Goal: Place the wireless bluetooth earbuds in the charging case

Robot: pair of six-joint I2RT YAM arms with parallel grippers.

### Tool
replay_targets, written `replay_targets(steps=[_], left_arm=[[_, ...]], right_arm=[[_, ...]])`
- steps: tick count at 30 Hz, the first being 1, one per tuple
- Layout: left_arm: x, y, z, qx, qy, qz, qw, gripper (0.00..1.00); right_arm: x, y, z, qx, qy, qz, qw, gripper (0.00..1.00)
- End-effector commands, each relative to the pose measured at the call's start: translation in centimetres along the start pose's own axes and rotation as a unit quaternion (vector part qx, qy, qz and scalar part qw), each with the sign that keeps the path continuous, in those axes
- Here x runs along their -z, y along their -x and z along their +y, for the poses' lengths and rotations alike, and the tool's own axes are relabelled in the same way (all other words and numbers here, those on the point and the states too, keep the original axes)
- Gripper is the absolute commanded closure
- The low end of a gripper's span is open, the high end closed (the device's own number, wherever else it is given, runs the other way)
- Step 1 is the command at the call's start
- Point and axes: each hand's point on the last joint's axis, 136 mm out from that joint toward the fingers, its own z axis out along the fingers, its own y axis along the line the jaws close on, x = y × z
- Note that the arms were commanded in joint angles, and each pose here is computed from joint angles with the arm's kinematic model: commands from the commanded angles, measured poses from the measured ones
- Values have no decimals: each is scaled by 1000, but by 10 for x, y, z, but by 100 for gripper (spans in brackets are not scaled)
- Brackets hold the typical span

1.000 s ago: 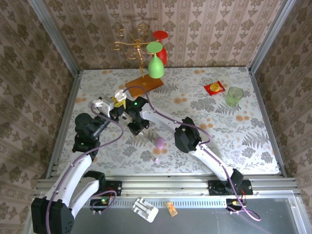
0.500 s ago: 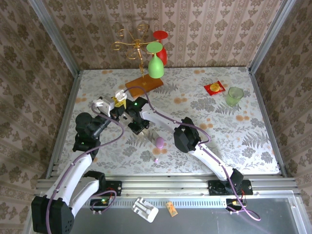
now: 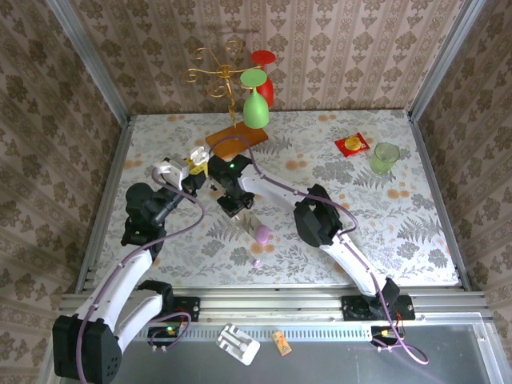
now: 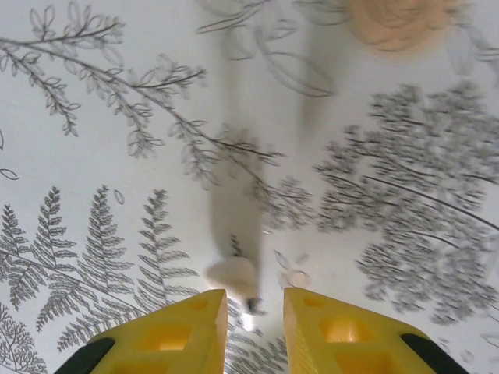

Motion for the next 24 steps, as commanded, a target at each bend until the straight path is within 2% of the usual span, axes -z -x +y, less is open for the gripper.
replay_targets(steps=[1,5,7,10,19,24], left_arm=[[0,7,1,3,-2,-20,1000,99],[-2,6,2,5,-4,-20,1000,99],[-3,7,2,4,-3,-20,1000,100],[-4,9,3,3,-3,-21,1000,99],[-4,10,2,2,-5,-20,1000,99],[-5,10,2,2,-8,-19,1000,99]], right_arm=[[30,13,-21,-35,1,-47,998,75],[30,7,-32,-37,-1,-41,998,72],[30,8,-24,-23,6,-43,999,66],[28,12,-8,-2,16,-48,999,64],[5,7,18,53,22,-18,998,67],[-9,-1,16,67,9,4,998,70]])
